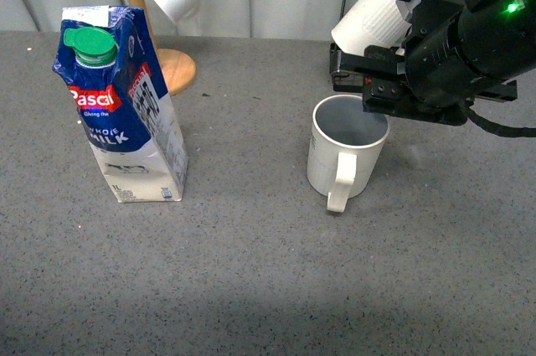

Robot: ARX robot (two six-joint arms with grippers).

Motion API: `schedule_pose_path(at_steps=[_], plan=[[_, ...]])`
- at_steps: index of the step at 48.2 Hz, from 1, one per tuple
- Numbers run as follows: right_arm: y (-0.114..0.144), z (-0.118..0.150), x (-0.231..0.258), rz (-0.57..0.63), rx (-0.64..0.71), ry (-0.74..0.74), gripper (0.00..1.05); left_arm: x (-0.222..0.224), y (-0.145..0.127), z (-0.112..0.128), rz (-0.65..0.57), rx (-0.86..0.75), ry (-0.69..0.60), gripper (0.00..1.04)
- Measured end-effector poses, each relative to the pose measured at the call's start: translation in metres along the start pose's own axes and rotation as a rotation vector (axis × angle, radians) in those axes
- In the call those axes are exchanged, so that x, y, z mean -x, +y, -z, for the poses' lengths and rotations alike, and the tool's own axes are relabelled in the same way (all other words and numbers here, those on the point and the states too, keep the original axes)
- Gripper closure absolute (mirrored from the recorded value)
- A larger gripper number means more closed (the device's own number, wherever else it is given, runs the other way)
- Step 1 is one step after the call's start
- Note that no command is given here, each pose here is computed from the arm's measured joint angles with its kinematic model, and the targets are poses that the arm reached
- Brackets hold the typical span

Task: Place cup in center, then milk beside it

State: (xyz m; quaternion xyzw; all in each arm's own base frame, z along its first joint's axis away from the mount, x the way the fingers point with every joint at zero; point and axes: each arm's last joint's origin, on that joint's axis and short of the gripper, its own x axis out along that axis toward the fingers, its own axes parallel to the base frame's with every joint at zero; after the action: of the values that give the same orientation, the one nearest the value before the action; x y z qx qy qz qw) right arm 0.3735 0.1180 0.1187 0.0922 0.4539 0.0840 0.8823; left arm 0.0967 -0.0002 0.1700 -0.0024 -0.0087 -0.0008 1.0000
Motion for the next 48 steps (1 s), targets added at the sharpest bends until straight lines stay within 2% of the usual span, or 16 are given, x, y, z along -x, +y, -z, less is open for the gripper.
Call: schedule_pose_path(at_steps=[5, 13, 18, 23, 25, 28, 30, 34, 36, 43, 47, 48], plan=[[-0.003, -0.002, 0.013, -0.034, -0.019, -0.056, 0.46, 0.000, 0.000, 0.000, 0.000, 0.000, 0.000, 0.06], [-0.008, -0.007, 0.034, -0.026, -0.028, -0.159, 0.25, 0.000, 0.000, 0.000, 0.000, 0.000, 0.000, 0.06], [-0.014, -0.008, 0.049, 0.028, -0.033, -0.231, 0.09, 0.000, 0.000, 0.000, 0.000, 0.000, 0.000, 0.06], [-0.023, -0.005, 0.061, 0.058, -0.043, -0.311, 0.10, 0.000, 0.000, 0.000, 0.000, 0.000, 0.000, 0.06], [-0.027, -0.001, 0.058, 0.109, -0.002, -0.427, 0.14, 0.000, 0.000, 0.000, 0.000, 0.000, 0.000, 0.06], [-0.039, 0.016, 0.061, 0.162, 0.091, -0.673, 0.28, 0.000, 0.000, 0.000, 0.000, 0.000, 0.000, 0.06], [-0.046, 0.030, 0.069, 0.162, 0.127, -0.772, 0.37, 0.000, 0.000, 0.000, -0.001, 0.000, 0.000, 0.06], [-0.053, 0.041, 0.094, 0.161, 0.161, -0.910, 0.54, 0.000, 0.000, 0.000, 0.000, 0.000, 0.000, 0.06], [-0.055, 0.044, 0.102, 0.163, 0.169, -0.934, 0.59, 0.000, 0.000, 0.000, 0.000, 0.000, 0.000, 0.06], [-0.069, 0.074, 0.128, 0.174, 0.189, -0.929, 0.93, 0.000, 0.000, 0.000, 0.000, 0.000, 0.000, 0.06], [-0.072, 0.084, 0.135, 0.176, 0.191, -0.926, 1.04, 0.000, 0.000, 0.000, 0.000, 0.000, 0.000, 0.06], [-0.073, 0.086, 0.138, 0.176, 0.192, -0.927, 1.03, 0.000, 0.000, 0.000, 0.000, 0.000, 0.000, 0.06]])
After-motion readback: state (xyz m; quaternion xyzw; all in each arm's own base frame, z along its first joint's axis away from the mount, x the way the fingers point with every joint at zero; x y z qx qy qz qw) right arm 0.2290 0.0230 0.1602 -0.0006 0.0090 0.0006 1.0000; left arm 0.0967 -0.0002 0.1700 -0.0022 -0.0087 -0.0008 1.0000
